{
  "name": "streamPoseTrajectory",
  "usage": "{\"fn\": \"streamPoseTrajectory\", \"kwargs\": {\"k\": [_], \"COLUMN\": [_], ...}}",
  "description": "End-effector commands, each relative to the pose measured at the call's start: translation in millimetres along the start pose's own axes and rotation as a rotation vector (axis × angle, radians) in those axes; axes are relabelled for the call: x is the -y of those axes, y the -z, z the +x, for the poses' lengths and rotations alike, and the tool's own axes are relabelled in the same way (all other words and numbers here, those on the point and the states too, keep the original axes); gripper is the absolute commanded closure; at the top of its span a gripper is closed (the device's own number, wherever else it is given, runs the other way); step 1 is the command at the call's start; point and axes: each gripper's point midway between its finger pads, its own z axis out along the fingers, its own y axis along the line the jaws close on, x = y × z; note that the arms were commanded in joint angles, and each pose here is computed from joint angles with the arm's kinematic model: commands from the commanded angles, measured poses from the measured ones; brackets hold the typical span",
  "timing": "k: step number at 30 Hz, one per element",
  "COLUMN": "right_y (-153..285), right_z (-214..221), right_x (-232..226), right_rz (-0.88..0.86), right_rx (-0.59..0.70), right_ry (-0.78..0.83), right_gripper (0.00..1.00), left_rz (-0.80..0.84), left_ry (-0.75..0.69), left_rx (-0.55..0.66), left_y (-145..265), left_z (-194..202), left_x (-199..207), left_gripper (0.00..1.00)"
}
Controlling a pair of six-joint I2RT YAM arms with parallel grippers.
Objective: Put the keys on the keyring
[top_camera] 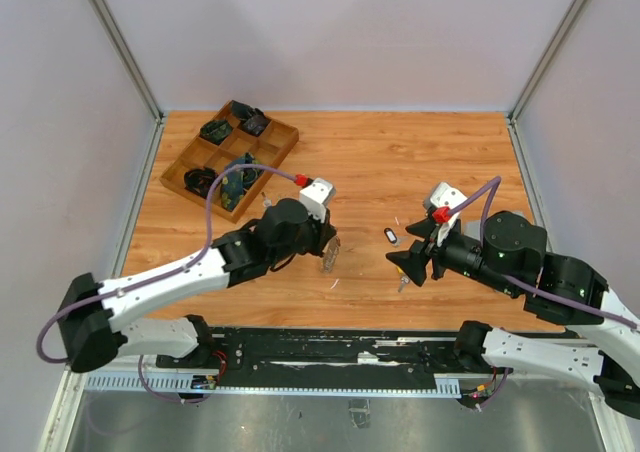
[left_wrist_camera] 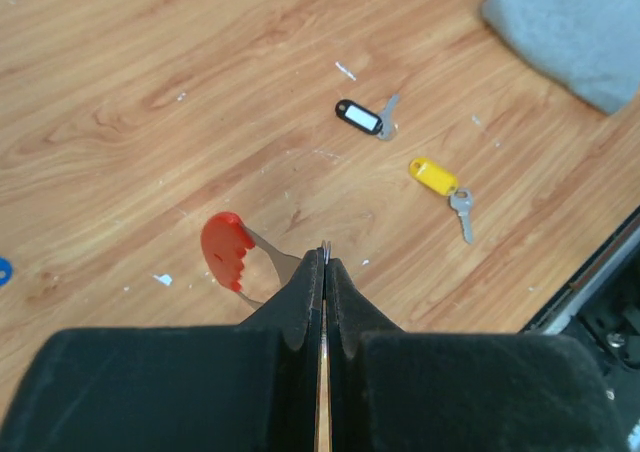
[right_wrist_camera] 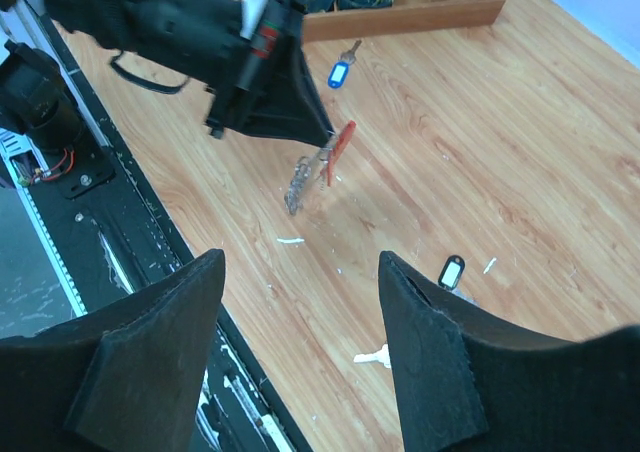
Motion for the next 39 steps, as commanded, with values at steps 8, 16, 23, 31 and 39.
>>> {"fn": "streamPoseTrajectory", "kwargs": {"k": [8, 16, 23, 31, 39], "right_y": [1.6, -4.6, -9.3, -19.3, -37.9], "right_z": [19.4, 31.6, 36.6, 63.4, 89.7], "right_x": [0.0, -2.0, -4.9, -3.2, -16.8], "right_rz": [0.019, 0.016, 0.006, 0.046, -0.01], "right_rx": [-0.039, -0.066, -0.085, -0.163, -0.308], "right_ry": [-0.046, -0.049, -0.056, -0.102, -0.073], "right_gripper": [0.36, 0.36, 0.35, 0.35, 0.37], "left_rz": [0.178, 0.134, 0.101, 0.077, 0.062], "left_ry": [-0.045, 0.058, 0.13, 0.203, 0.235], "left_rx": [0.076, 0.038, 0.019, 0.035, 0.039], "left_y": [-68.2, -59.4, -39.0, -7.6, 7.0], "left_z": [-51.7, 19.1, 62.8, 86.4, 102.6], "left_x": [46.3, 12.0, -7.7, -23.2, -32.5], "left_gripper": [0.99, 0.99, 0.99, 0.9, 0.95]}}
